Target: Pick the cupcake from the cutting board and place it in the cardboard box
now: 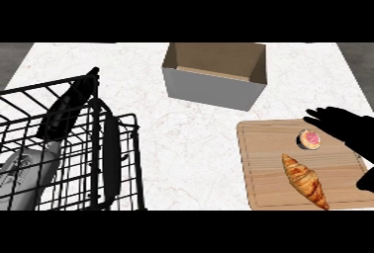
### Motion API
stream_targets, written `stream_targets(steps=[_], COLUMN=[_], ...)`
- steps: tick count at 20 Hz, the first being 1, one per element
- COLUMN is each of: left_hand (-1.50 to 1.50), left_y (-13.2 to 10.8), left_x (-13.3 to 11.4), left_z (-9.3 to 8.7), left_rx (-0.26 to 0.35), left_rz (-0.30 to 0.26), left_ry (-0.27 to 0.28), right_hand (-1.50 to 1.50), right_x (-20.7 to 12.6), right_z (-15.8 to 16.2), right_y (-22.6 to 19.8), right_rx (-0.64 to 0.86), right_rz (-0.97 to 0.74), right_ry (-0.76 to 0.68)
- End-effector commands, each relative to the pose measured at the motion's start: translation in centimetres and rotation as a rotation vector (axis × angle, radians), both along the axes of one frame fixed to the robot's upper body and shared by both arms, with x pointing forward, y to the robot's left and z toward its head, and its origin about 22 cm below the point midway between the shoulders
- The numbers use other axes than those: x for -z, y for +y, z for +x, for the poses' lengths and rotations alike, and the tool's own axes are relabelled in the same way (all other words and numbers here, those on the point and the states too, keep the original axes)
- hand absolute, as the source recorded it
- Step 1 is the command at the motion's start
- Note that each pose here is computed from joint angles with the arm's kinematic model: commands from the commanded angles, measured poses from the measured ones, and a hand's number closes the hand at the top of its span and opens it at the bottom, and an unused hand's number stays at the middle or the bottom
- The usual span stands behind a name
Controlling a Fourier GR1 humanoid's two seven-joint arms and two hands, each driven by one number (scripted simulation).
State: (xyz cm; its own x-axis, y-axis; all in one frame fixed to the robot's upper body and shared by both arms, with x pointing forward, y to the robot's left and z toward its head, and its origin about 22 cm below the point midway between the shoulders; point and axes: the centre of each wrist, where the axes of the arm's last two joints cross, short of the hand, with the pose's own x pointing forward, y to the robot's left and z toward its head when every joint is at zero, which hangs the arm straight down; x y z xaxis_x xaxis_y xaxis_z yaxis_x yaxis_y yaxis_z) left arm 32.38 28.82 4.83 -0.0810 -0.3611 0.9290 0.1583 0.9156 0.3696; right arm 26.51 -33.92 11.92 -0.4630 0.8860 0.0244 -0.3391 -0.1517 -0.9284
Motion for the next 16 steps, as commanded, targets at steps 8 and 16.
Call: stream_targets(steps=[8,16], left_hand=[0.0,0.0], left_y=[-1.7,-1.8], left_x=[-2.4,-1.0], left_z=[-0.7,-1.8], left_rx=[0.149,0.142], left_rz=[0.018,-0.013], left_ry=[-0.135,-0.13], right_hand=[-1.5,-1.5], right_x=[3.1,6.0], right_z=[1.8,1.9], right_y=[-0.2,-0.5], right_rx=[0.056,0.009], right_rz=[-0.083,-0.055], right_ry=[-0.015,0.027])
